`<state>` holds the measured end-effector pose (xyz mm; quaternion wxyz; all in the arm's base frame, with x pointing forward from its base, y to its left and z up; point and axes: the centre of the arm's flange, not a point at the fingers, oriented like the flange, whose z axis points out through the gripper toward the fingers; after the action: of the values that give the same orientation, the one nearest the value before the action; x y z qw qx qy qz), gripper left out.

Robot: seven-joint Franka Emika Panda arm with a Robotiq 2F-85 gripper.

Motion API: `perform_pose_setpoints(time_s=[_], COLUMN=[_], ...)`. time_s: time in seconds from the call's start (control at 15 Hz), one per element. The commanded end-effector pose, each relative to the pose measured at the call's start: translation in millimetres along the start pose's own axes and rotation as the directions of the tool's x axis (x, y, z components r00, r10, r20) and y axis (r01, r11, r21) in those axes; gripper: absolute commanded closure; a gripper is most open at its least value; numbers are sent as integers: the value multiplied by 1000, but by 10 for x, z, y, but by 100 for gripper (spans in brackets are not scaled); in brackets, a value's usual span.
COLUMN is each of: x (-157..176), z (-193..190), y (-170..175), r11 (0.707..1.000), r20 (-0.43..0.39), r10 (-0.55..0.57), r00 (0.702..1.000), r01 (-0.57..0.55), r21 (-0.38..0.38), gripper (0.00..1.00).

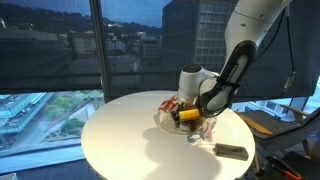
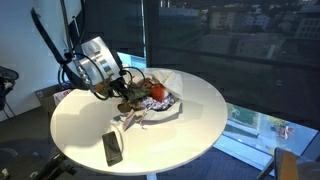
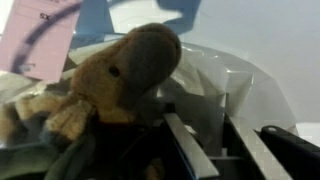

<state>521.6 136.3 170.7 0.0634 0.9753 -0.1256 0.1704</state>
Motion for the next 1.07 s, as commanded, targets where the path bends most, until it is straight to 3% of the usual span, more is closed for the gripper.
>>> perform_pose_setpoints(time_s=[0.0, 0.27, 0.47, 0.73, 1.0], x=[123, 131, 160, 149, 67], z=[14, -45, -40, -154, -263], y=[-28, 22, 112, 179, 235], r11=[1000, 1000, 994, 945, 883], r20=[-8, 0, 2, -43, -64], r10=[-24, -13, -18, -77, -98], r00=[1000, 1000, 1000, 996, 993], r01=[24, 13, 18, 87, 117], r21=[-19, 17, 109, 316, 455], gripper=[89, 97, 93, 94, 93])
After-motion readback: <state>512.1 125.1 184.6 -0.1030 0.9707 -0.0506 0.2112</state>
